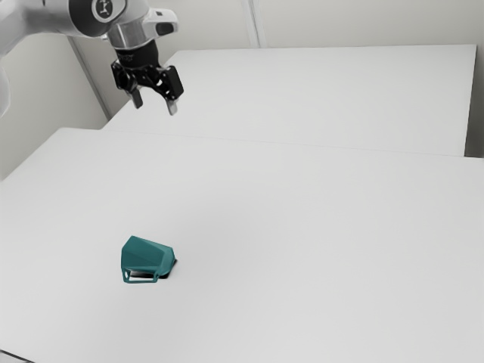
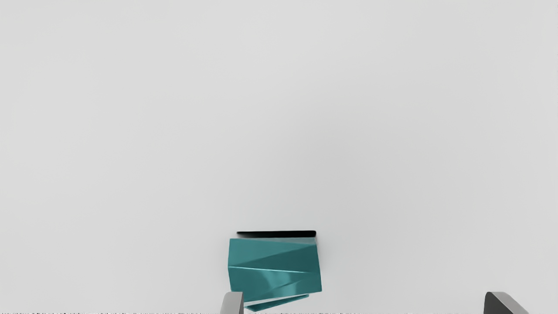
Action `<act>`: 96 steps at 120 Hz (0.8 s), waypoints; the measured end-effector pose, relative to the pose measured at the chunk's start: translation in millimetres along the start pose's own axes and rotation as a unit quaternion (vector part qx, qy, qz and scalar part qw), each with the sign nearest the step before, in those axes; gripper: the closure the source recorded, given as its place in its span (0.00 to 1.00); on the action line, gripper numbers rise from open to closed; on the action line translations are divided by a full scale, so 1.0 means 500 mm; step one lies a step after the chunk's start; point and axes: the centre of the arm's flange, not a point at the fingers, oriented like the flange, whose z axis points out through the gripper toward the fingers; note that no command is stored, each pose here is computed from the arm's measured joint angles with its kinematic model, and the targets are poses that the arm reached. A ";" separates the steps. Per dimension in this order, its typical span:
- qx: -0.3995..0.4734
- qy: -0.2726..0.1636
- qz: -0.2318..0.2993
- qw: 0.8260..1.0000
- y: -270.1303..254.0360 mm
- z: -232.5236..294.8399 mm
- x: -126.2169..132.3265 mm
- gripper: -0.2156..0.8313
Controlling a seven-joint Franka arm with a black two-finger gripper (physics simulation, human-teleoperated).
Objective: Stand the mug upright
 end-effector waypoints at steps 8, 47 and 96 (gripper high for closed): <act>-0.002 -0.007 -0.001 1.000 0.000 0.003 -0.002 0.21; -0.026 -0.059 -0.055 0.996 -0.104 0.095 -0.001 0.21; -0.135 -0.135 -0.161 0.968 -0.293 0.283 -0.062 0.21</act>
